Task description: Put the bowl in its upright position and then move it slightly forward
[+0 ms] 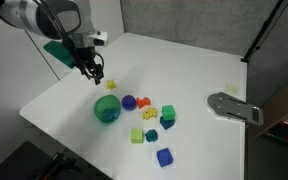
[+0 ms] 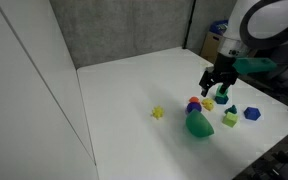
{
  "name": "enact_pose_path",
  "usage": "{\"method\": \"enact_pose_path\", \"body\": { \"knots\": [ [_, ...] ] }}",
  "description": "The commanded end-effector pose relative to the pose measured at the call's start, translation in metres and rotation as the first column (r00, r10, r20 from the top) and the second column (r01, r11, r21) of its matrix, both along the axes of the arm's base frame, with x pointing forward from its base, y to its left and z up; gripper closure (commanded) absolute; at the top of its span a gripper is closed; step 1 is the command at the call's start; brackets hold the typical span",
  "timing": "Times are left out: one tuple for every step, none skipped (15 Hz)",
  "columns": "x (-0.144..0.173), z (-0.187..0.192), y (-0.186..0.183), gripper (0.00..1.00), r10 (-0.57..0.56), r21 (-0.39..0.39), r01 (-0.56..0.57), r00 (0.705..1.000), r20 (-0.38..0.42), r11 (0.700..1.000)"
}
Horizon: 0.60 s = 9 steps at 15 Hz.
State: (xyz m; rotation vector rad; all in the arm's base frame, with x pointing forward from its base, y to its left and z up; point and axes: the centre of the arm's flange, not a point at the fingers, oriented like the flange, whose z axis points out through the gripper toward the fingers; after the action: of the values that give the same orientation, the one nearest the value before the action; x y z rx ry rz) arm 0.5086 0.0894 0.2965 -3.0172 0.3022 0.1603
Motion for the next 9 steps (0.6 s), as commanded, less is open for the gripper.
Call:
{"method": "enact_pose_path", "body": {
  "knots": [
    [0.011,-0.041,-0.014,0.00,0.028,0.052,-0.026,0.999,-0.032,0.998],
    [0.012,-0.051,-0.017,0.00,0.033,0.062,-0.031,0.999,-0.039,0.998],
    [0.013,-0.063,-0.019,0.00,0.042,0.077,-0.039,0.998,-0.040,0.996],
    [0.015,-0.073,-0.022,0.00,0.051,0.094,-0.048,0.998,-0.038,0.994],
    [0.016,-0.083,-0.025,0.00,0.053,0.106,-0.049,0.998,-0.036,0.993],
    [0.017,-0.093,-0.028,0.00,0.059,0.122,-0.054,0.998,-0.032,0.991],
    [0.018,-0.100,-0.031,0.00,0.064,0.138,-0.059,0.997,-0.031,0.989],
    [0.018,-0.108,-0.034,0.00,0.066,0.148,-0.061,0.998,-0.026,0.987],
    [0.018,-0.115,-0.036,0.00,0.069,0.163,-0.065,0.997,-0.020,0.985]
  ]
}}
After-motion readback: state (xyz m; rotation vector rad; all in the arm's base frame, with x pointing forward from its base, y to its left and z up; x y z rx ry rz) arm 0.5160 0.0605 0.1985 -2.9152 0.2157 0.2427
